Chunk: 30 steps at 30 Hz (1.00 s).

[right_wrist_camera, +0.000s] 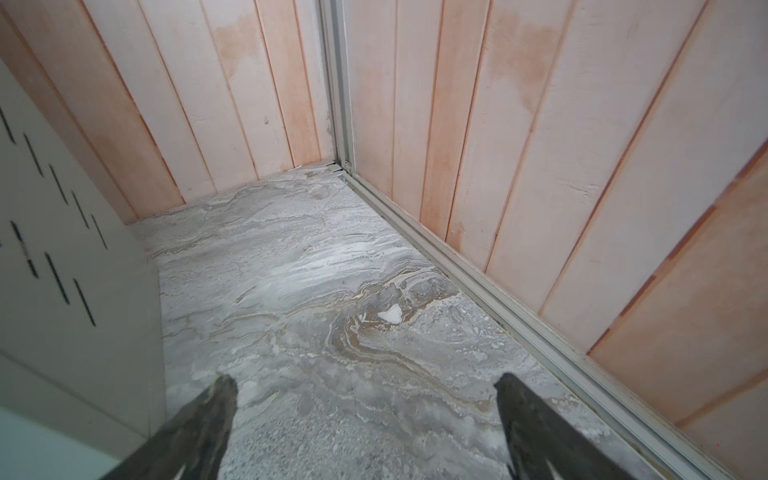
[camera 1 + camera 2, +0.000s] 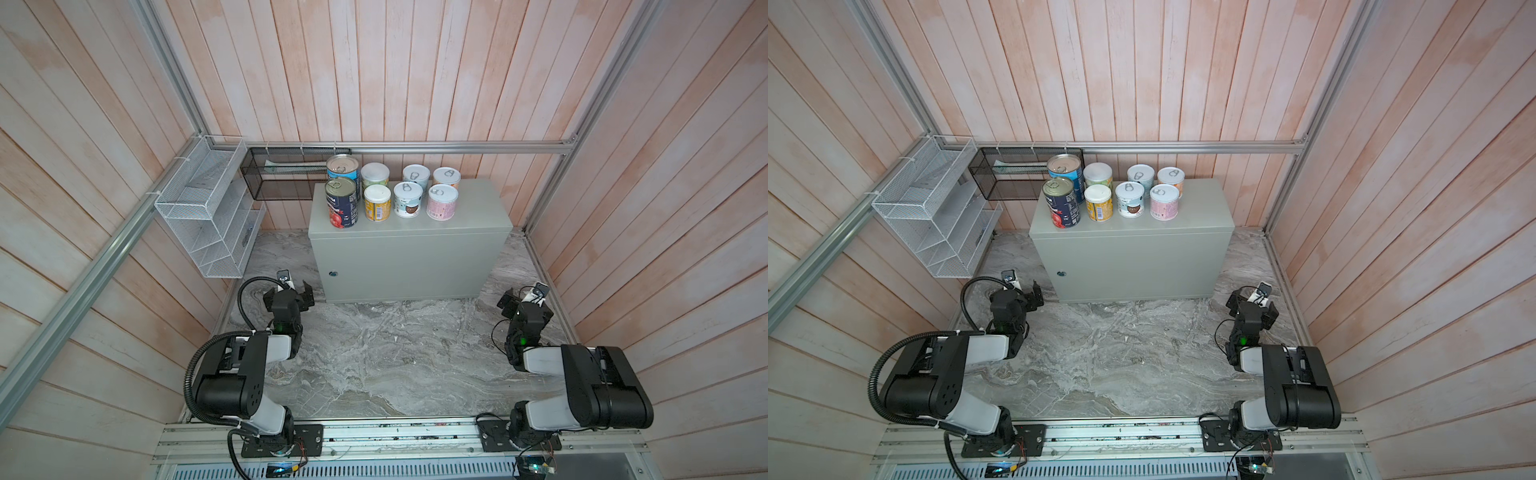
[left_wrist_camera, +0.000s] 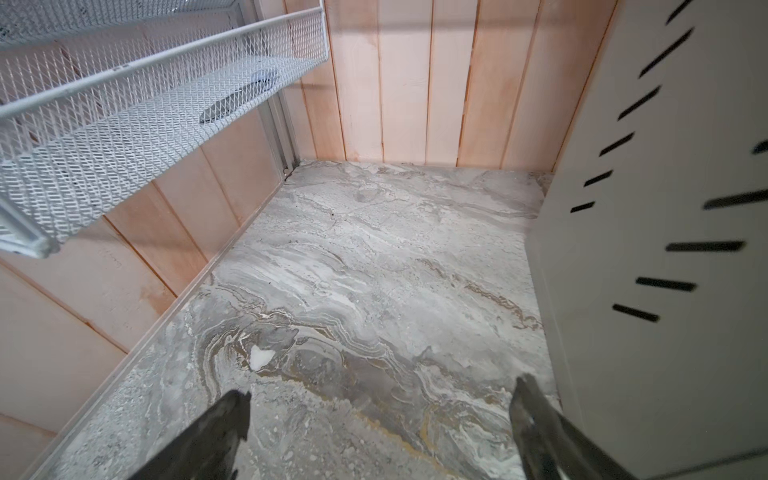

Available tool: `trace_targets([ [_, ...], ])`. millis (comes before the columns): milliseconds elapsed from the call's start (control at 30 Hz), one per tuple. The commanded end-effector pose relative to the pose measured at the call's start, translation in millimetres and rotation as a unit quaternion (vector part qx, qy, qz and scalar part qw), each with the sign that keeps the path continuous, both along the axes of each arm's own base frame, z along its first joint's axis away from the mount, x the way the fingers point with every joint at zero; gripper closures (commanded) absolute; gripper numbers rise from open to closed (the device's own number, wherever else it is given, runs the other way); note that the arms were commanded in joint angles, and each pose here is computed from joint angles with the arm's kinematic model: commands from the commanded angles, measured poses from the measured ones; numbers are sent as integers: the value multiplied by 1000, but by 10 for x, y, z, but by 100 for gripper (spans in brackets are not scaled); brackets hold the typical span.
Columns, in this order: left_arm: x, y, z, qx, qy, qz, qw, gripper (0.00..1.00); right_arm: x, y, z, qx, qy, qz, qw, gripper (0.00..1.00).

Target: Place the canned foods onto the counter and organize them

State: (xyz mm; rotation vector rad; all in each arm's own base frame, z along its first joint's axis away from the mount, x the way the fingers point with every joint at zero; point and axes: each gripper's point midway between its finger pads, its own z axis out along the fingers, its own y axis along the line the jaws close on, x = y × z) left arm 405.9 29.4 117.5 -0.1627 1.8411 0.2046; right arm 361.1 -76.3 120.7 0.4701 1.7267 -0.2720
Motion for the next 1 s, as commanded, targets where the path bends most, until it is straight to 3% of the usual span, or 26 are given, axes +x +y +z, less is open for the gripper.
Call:
trace_targets([
  [0, -91, -87, 138, -23, -49, -34, 998, 0, 84, 143, 129, -19, -21, 41, 999, 2],
  [100, -201, -139, 158, -15, -95, -59, 994, 0, 54, 261, 155, -34, -32, 69, 997, 2],
  [167, -181, -154, 81, -23, -63, -63, 996, 0, 71, 362, 101, -39, -27, 100, 994, 2],
  [233, -193, -143, 137, -19, -85, -62, 994, 0, 22, 346, 152, -54, -71, 93, 992, 2],
  [333, -189, -143, 113, -21, -75, -61, 995, 0, 74, 365, 55, -45, -26, 94, 994, 2],
  [433, -189, -145, 107, -23, -71, -61, 995, 0, 46, 331, 101, -44, -49, 87, 994, 2],
  [967, -177, -153, 105, -19, -70, -62, 995, 0, 66, 334, 73, -43, -34, 90, 994, 2],
])
